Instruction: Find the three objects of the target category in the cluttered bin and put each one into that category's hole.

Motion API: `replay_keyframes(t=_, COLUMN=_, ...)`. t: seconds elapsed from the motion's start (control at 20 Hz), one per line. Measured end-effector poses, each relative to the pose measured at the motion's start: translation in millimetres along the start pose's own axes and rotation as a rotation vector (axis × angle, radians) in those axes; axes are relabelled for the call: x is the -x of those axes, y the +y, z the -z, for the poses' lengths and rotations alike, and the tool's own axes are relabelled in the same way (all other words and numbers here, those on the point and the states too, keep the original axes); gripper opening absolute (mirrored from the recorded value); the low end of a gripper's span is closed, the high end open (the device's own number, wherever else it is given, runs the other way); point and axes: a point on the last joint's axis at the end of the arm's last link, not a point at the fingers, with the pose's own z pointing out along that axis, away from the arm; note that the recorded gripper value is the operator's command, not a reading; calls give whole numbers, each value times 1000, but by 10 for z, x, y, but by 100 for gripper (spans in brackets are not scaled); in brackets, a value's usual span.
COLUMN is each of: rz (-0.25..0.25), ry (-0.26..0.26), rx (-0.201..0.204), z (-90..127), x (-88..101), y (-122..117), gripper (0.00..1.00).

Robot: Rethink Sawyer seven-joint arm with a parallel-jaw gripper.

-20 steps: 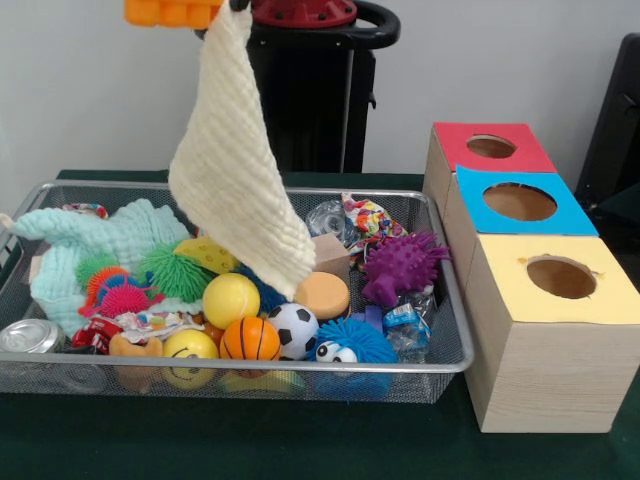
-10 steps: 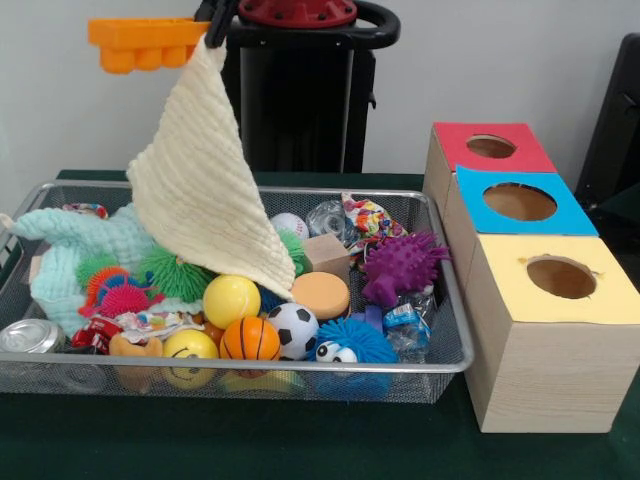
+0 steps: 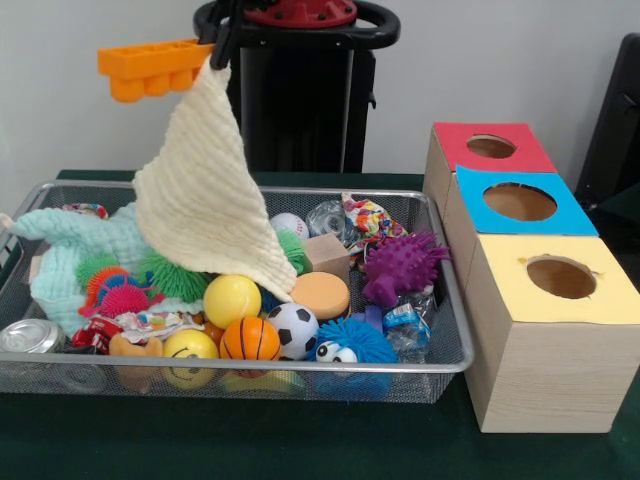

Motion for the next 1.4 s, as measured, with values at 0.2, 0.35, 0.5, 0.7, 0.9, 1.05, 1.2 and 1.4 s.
replay_keyframes(t=0.2, rz=9, ry=5, rx=21, z=-25, x=-14, y=84, gripper=0)
replay_keyframes(t=0.35, rz=21, ry=8, rx=40, z=-25, x=-38, y=193, gripper=0)
replay_keyframes(t=0.5, rz=37, ry=10, rx=52, z=-23, x=-70, y=289, gripper=0)
replay_keyframes(t=0.7, rz=56, ry=14, rx=67, z=-37, x=-113, y=410, gripper=0)
replay_keyframes(t=0.9, rz=61, ry=7, rx=93, z=-117, x=-145, y=493, gripper=0)
replay_keyframes(t=1.05, rz=59, ry=-23, rx=131, z=-216, x=-161, y=564, gripper=0)
replay_keyframes(t=1.2, rz=49, ry=-80, rx=197, z=-369, x=-191, y=673, gripper=0)
replay_keyframes(t=1.4, rz=37, ry=-109, rx=238, z=-480, x=-234, y=726, gripper=0)
